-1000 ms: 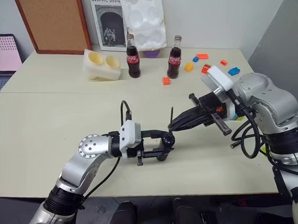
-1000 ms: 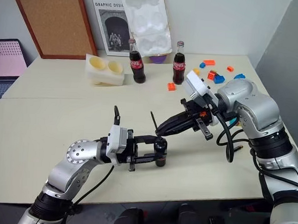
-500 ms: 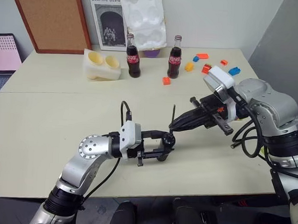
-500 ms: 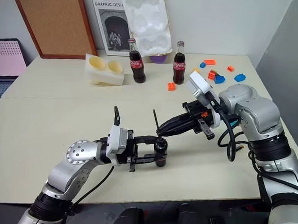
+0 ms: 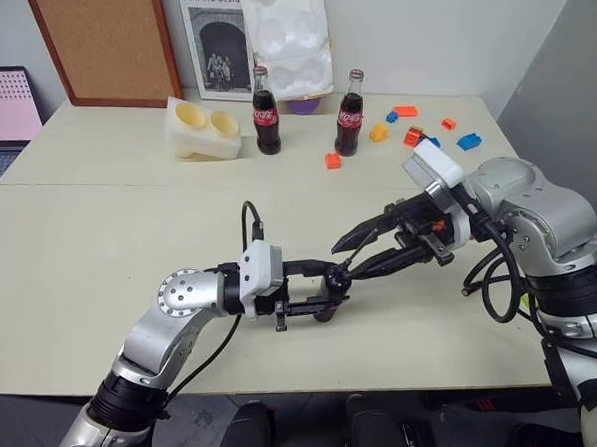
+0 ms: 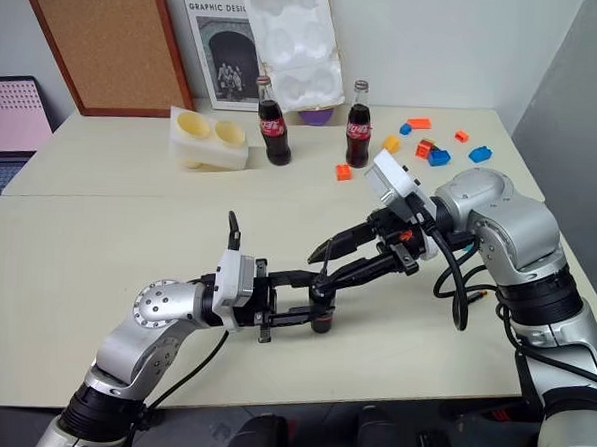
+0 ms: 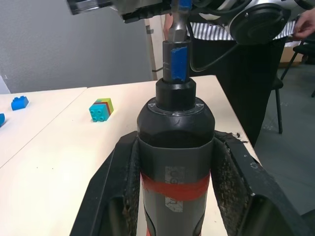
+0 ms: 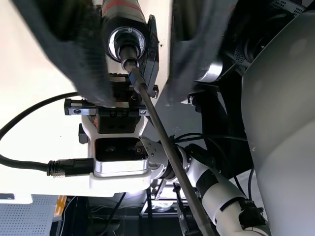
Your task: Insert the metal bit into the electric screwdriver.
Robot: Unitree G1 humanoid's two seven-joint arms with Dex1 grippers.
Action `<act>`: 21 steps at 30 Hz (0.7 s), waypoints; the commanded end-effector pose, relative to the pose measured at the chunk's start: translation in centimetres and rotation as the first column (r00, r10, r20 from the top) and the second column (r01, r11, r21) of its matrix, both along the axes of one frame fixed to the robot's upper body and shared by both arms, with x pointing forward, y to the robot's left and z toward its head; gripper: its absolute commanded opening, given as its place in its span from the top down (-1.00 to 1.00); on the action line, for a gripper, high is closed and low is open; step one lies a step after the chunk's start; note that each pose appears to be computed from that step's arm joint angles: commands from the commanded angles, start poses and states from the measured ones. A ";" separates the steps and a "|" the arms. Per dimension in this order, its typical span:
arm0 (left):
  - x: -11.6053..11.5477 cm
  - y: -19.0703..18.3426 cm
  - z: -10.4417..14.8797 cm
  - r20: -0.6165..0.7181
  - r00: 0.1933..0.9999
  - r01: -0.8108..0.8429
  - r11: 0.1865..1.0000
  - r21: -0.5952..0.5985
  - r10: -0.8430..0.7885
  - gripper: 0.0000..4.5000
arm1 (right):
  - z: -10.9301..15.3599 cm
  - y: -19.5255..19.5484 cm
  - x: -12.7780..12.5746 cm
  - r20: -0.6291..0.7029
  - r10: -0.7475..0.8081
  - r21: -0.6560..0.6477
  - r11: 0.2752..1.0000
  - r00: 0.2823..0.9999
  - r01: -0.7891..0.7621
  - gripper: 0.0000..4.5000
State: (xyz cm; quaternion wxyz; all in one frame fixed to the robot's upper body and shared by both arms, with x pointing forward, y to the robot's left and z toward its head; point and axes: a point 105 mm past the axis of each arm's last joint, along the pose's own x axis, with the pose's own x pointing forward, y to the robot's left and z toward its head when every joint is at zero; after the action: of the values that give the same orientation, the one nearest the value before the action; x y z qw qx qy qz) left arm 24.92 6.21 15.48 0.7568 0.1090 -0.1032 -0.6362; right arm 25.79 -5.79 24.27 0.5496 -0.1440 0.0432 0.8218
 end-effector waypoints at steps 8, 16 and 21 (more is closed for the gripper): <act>0.5 0.4 -0.3 0.001 0.999 -0.040 0.999 0.027 0.040 0.27 | 2.4 -0.2 -1.2 -0.039 0.055 0.053 0.997 0.998 -0.053 -1.00; 0.5 0.3 -0.3 0.000 0.999 -0.040 0.999 0.029 0.040 0.27 | 2.9 0.5 -0.8 -0.066 0.004 0.090 0.996 0.998 0.002 -1.00; 0.5 0.4 -0.4 0.000 0.999 -0.043 0.999 0.030 0.043 0.27 | 3.2 0.6 -0.2 -0.083 -0.034 0.107 0.993 0.996 0.043 -1.00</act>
State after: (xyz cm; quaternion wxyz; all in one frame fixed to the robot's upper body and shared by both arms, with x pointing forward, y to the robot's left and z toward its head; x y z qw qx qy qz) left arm 24.93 6.20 15.49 0.7572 0.1089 -0.1032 -0.6357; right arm 25.61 -5.01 26.00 0.5620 -0.0742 0.0510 0.8222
